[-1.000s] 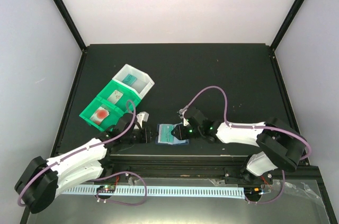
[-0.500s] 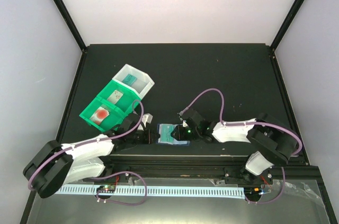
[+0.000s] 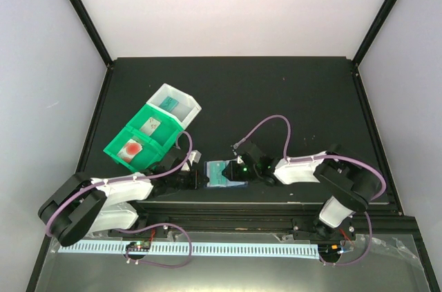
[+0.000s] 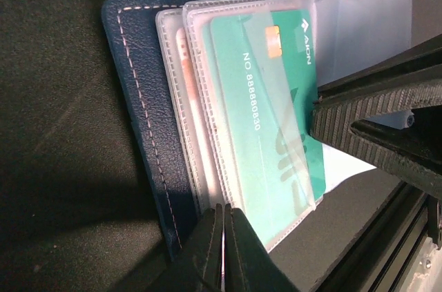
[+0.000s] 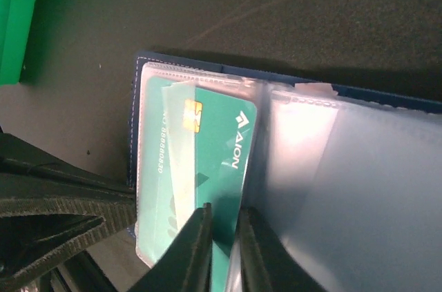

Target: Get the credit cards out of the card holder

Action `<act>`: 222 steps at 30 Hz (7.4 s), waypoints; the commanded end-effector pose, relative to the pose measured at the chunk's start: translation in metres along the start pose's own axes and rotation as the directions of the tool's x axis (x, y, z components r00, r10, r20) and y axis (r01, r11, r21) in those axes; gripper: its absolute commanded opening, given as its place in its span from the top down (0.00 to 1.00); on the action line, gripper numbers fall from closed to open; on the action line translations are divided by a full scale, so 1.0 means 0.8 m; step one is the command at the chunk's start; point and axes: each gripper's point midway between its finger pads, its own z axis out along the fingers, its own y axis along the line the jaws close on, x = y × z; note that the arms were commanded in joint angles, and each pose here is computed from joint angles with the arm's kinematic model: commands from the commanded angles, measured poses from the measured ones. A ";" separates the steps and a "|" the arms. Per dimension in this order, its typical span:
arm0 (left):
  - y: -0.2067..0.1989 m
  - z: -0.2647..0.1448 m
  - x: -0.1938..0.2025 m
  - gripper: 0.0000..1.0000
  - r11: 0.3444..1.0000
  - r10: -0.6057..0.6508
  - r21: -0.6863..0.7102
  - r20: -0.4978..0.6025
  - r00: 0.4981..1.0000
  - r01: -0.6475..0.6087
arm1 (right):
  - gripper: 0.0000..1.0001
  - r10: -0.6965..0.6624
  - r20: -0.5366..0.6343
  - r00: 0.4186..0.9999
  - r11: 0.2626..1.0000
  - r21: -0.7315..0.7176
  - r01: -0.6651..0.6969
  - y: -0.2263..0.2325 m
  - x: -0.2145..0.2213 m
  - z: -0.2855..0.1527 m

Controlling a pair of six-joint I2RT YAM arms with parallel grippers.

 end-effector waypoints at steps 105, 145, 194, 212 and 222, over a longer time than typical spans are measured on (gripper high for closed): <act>-0.211 -0.176 -0.017 0.41 0.775 0.384 0.472 0.174 0.907 -0.419 | 0.99 -0.441 0.071 0.895 0.568 -0.750 0.340 0.141 0.045 -0.217; -0.207 -0.176 -0.036 0.98 0.802 0.326 0.471 0.168 0.930 -0.366 | 0.65 -0.379 0.073 0.923 0.665 -0.672 0.327 0.139 0.026 -0.201; 0.066 -0.244 -0.346 0.98 0.697 -0.132 -0.070 0.966 0.224 0.714 | 0.00 -0.319 0.271 0.908 0.704 -0.574 0.418 0.152 0.007 -0.265; 0.131 -0.186 -0.401 0.98 0.573 -0.094 -0.166 0.960 0.265 0.803 | 0.00 -0.307 0.288 0.907 0.724 -0.548 0.419 0.150 0.000 -0.266; 0.153 -0.164 -0.418 0.98 0.570 -0.077 -0.210 0.949 0.306 0.794 | 0.00 -0.307 0.283 0.909 0.736 -0.535 0.415 0.148 -0.006 -0.257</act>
